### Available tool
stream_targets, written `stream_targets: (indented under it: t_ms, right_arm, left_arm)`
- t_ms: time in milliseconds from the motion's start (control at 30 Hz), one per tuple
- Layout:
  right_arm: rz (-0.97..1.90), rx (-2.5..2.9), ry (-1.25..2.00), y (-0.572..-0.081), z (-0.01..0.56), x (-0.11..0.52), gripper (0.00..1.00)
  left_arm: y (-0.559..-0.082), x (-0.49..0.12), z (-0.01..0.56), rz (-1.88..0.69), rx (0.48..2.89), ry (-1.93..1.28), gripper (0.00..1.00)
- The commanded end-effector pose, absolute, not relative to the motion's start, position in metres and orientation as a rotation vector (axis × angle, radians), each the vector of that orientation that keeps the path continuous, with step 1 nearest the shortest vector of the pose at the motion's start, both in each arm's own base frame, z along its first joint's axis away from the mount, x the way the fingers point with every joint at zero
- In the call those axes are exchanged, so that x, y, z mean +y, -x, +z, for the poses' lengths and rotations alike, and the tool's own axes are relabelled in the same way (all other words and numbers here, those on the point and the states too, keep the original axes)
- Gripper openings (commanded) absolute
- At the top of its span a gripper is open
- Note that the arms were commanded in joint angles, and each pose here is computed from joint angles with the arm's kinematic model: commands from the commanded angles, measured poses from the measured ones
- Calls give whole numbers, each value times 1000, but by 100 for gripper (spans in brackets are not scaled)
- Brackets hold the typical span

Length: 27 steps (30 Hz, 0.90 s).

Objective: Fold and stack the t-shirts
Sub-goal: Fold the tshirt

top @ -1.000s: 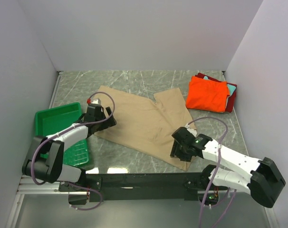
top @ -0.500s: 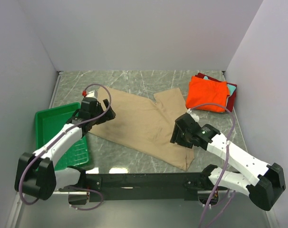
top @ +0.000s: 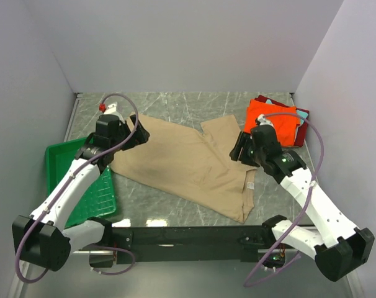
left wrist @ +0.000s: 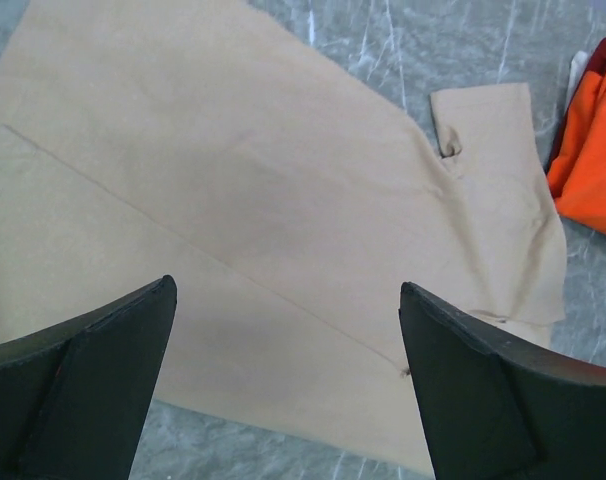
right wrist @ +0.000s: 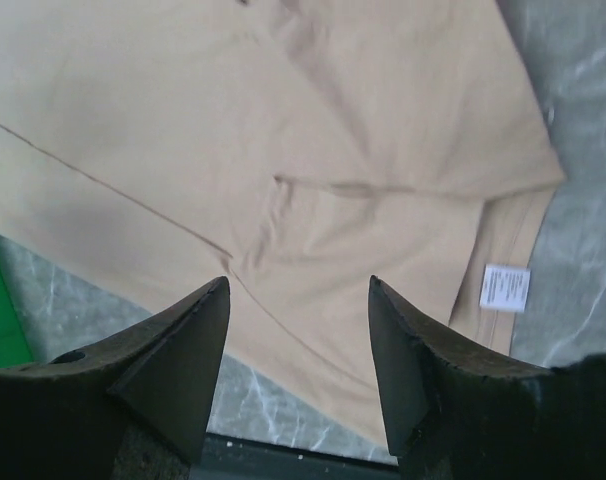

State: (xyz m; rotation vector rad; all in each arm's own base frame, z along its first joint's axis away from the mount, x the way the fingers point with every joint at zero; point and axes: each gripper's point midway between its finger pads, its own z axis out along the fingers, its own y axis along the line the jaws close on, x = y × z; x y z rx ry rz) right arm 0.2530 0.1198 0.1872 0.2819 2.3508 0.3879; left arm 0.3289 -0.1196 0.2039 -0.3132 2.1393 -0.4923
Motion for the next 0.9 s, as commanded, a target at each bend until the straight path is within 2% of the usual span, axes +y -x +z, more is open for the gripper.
stream_targets:
  t_ms: [0, 133, 367, 467, 567, 633, 867]
  right_arm:
    - [381, 2271, -189, -285, 211, 122, 64]
    - [334, 2254, -216, -317, 215, 113, 64]
    - [238, 2215, -249, -388, 212, 110, 64]
    - [201, 2265, -283, -420, 184, 111, 63]
    - [180, 2264, -275, -448, 182, 111, 61]
    - [122, 2326, -303, -463, 156, 104, 60]
    - [145, 2365, -374, -526, 130, 100, 56]
  left_arm:
    - [-340, -125, 229, -508, 2110, 274, 100]
    - [-365, -121, 231, -487, 2107, 295, 99]
    - [-432, -76, 226, -409, 2050, 434, 99]
    - [-455, -52, 214, -313, 2038, 501, 98]
    - [-473, -39, 205, -264, 2025, 540, 98]
    - [-487, -33, 197, -220, 2027, 557, 97]
    - [-523, -33, 172, -187, 2081, 557, 92]
